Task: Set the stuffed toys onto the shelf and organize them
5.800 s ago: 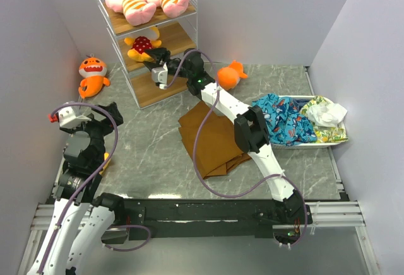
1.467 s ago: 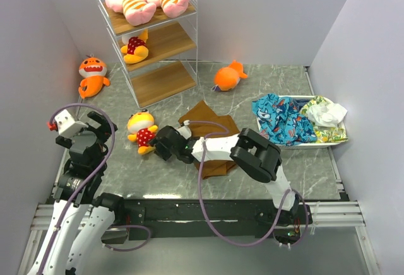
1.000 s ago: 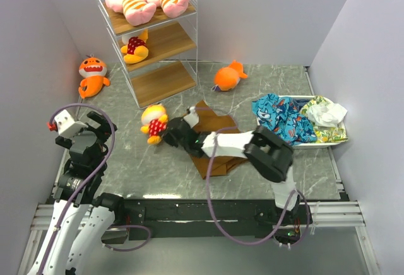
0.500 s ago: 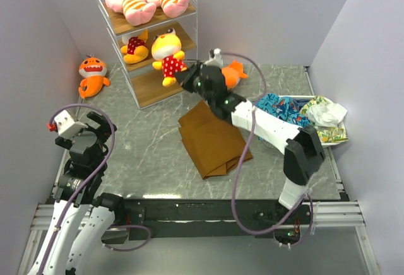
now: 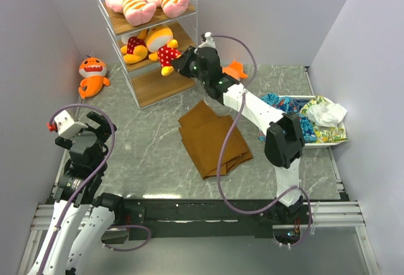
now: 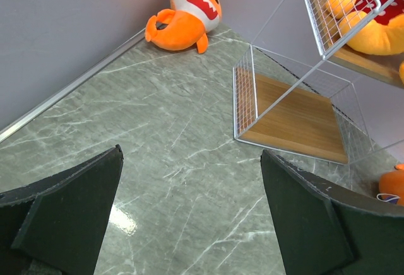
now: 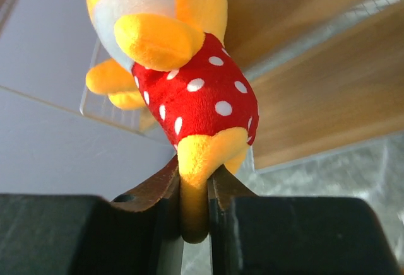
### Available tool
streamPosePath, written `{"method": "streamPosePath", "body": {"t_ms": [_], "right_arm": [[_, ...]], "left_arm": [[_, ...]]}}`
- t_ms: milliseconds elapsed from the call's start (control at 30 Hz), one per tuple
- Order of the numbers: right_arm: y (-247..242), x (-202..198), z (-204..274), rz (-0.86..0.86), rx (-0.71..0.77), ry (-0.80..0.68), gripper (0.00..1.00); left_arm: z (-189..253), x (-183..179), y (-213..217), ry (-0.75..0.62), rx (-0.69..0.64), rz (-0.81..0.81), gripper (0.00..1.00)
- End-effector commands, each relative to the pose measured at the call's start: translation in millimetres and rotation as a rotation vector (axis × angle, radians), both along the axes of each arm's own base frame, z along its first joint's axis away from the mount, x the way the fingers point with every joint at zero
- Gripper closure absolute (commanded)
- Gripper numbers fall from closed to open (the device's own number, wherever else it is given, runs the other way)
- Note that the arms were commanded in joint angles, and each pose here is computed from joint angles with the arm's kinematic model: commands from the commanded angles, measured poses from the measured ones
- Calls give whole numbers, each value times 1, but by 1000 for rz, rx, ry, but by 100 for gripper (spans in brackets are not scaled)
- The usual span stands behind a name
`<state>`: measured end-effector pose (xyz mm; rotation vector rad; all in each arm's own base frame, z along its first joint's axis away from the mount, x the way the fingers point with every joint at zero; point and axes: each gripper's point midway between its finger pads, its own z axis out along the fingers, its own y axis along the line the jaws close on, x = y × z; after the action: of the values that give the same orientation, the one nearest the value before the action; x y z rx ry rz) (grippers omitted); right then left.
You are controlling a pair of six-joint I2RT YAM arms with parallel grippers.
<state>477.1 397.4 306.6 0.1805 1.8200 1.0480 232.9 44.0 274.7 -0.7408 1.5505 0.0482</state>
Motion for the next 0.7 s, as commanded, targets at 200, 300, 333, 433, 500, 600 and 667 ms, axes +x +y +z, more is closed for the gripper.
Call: {"method": "streamPosePath", "body": {"t_ms": [200,300,333,433,500,600,667], "right_arm": [[-8,50,60,-30,74,-176,64],[-10,60,70,-41,76,-197,54],[-12,63,76,-51,82,-209,51],[-20,74,77,-74,105,-208,49],[-22,79,73,-81,128,-191,49],[-26,82,75,-88,162,-184,49],[-26,83,75,-89,177,-181,50]], "left_arm": [[5,-1,5,-26,0,27,3],[5,0,5,-26,0,29,3],[6,0,5,-26,1,29,3],[5,-1,5,-25,-1,32,3],[5,-1,5,-26,-1,31,3],[5,0,5,-25,0,29,3],[5,0,5,-26,-2,28,3]]}}
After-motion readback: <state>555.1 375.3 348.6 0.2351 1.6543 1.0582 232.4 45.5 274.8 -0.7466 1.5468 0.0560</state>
